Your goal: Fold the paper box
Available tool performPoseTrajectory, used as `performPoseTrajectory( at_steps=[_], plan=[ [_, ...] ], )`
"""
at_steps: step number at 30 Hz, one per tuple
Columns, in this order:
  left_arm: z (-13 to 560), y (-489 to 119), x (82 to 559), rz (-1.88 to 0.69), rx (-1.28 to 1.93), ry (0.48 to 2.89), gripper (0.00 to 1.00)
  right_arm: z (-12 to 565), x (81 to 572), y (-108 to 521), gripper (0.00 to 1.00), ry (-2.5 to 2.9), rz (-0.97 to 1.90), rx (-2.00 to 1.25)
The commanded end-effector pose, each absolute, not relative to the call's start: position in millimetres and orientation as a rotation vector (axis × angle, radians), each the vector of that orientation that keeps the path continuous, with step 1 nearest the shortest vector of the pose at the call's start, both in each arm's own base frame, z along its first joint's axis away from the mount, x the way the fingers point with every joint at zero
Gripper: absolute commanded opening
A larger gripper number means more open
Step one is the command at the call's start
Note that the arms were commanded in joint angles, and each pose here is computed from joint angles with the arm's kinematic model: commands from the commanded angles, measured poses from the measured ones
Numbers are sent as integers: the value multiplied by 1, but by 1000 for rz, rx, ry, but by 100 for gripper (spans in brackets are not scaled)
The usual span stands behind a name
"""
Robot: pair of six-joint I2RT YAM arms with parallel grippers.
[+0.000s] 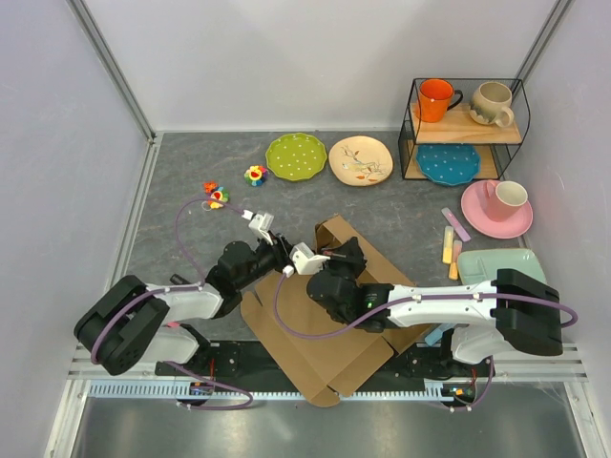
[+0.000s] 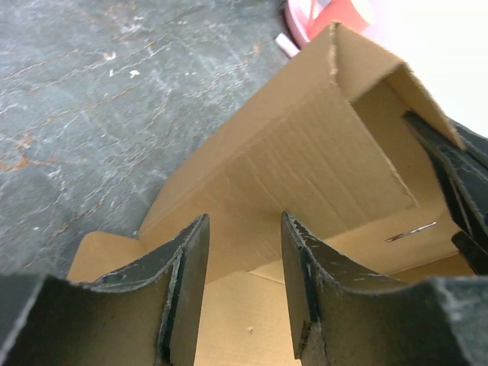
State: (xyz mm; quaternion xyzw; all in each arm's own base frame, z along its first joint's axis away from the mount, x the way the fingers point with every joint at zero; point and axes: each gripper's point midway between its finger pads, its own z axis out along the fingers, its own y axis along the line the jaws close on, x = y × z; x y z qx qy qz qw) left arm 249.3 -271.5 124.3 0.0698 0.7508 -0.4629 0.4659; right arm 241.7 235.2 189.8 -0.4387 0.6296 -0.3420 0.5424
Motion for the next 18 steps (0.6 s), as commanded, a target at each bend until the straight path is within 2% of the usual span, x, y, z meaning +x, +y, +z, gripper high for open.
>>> performPoseTrajectory(
  at_steps=[1, 10, 11, 17, 18],
  plan=[
    [169, -280, 256, -1158, 229, 1595, 51, 174, 237, 248, 0, 1509, -738, -1102],
    [172, -283, 263, -1153, 232, 1517, 67, 158, 231, 251, 0, 1491, -786, -1183],
    [170, -281, 262, -1138, 246, 1503, 75, 156, 231, 251, 0, 1491, -795, -1185],
    [173, -282, 275, -1102, 238, 1418, 79, 162, 230, 259, 0, 1508, -737, -1177],
    [173, -285, 276, -1106, 252, 1415, 87, 163, 229, 260, 0, 1514, -717, -1176]
  ],
)
